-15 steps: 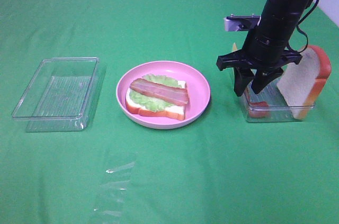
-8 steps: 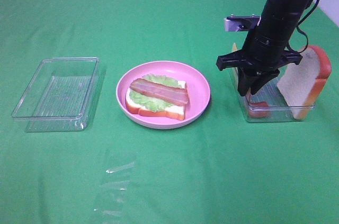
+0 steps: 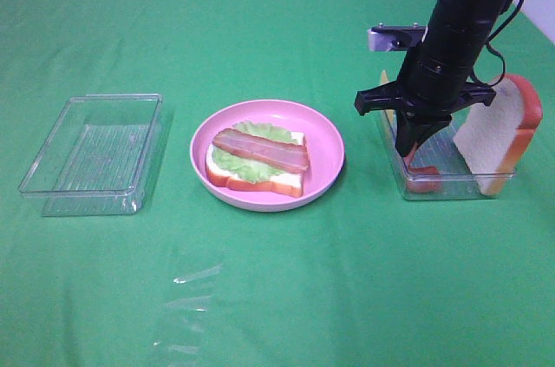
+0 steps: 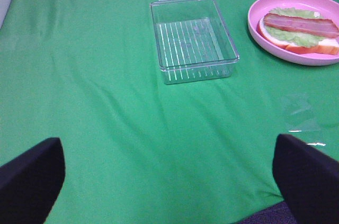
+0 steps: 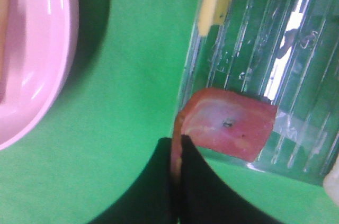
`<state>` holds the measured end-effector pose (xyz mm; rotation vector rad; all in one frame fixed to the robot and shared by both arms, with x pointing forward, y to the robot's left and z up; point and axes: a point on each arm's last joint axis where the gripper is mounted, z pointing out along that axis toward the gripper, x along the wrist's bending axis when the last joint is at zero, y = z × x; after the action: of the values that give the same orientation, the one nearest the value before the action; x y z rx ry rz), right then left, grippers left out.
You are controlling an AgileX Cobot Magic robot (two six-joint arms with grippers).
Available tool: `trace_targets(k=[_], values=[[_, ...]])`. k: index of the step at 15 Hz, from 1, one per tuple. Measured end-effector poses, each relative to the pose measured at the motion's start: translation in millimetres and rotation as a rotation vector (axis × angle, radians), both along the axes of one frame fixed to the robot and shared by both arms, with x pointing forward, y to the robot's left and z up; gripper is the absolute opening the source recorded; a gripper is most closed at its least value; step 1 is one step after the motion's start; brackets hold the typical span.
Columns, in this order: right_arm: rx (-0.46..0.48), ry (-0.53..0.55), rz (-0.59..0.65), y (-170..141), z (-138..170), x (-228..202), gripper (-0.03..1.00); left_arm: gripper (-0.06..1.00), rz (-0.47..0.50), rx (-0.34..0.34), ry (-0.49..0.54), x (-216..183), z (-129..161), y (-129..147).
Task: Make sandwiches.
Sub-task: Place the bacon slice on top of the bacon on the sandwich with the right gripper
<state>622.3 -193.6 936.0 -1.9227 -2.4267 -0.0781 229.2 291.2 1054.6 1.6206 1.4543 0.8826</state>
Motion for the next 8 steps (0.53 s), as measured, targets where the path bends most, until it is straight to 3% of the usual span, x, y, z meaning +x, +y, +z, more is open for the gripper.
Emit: trace_targets(k=[5, 8], values=[[0.018, -0.022, -0.060, -2.2, 39.5, -12.1, 0.02, 0.99, 0.000, 0.000, 0.000, 0.0, 0.0, 0.0], [0.126, -0.070, -0.093, 3.4, 72.6, -22.0, 0.02, 0.99, 0.000, 0.000, 0.000, 0.0, 0.0, 0.0]])
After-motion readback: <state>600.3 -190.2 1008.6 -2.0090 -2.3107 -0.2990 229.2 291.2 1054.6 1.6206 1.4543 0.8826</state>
